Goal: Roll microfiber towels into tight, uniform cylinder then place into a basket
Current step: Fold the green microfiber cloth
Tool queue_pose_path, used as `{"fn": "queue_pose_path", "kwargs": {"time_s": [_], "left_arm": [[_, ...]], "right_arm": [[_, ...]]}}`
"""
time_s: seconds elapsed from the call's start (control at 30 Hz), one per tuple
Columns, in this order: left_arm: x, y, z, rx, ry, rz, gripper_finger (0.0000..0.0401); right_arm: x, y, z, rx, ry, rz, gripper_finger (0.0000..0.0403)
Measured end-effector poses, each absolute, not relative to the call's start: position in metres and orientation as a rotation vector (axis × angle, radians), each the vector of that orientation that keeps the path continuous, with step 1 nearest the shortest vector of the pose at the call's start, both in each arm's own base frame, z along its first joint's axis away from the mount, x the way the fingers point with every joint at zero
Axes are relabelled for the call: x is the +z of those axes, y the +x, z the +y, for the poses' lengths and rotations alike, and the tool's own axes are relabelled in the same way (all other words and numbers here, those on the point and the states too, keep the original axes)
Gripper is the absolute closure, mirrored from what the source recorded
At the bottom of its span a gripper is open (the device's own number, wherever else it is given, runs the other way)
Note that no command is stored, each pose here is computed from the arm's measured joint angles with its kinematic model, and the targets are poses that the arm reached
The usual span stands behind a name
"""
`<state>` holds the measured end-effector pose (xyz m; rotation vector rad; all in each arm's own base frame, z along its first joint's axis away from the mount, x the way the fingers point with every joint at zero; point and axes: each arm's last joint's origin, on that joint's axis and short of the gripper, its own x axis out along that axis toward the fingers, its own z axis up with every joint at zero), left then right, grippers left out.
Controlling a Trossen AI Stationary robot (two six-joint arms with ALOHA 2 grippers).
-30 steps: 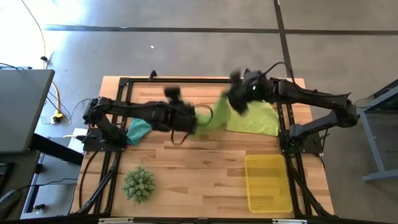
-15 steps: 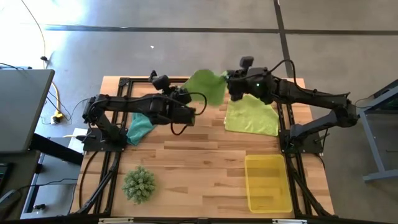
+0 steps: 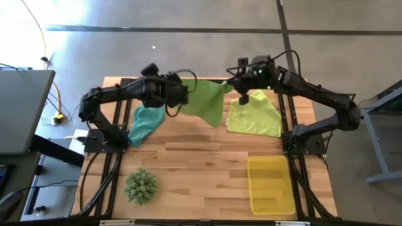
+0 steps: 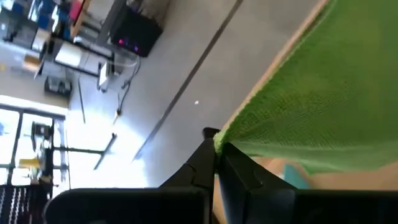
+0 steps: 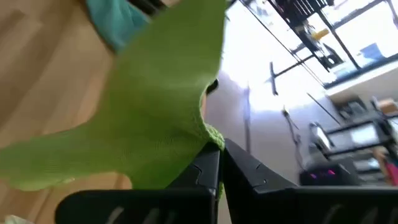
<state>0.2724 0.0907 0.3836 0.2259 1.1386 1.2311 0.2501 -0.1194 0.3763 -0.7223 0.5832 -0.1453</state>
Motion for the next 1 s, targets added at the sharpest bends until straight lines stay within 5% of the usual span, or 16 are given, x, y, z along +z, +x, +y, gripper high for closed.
{"fn": "queue_pose_path", "kwargs": {"time_s": [0.43,1.0], "left_arm": [[0.395,0.254,0.104,1.304,0.164,1.096,0.0398],[0.39,0.264,0.079,1.021,0.031,1.173,0.0398]], "right_arm": [[0.366,0.258,-0.134,-0.1,-0.79,0.599,0.0402],[0.341,0.244,-0.13,0.253,-0.532,0.672,0.0402]]}}
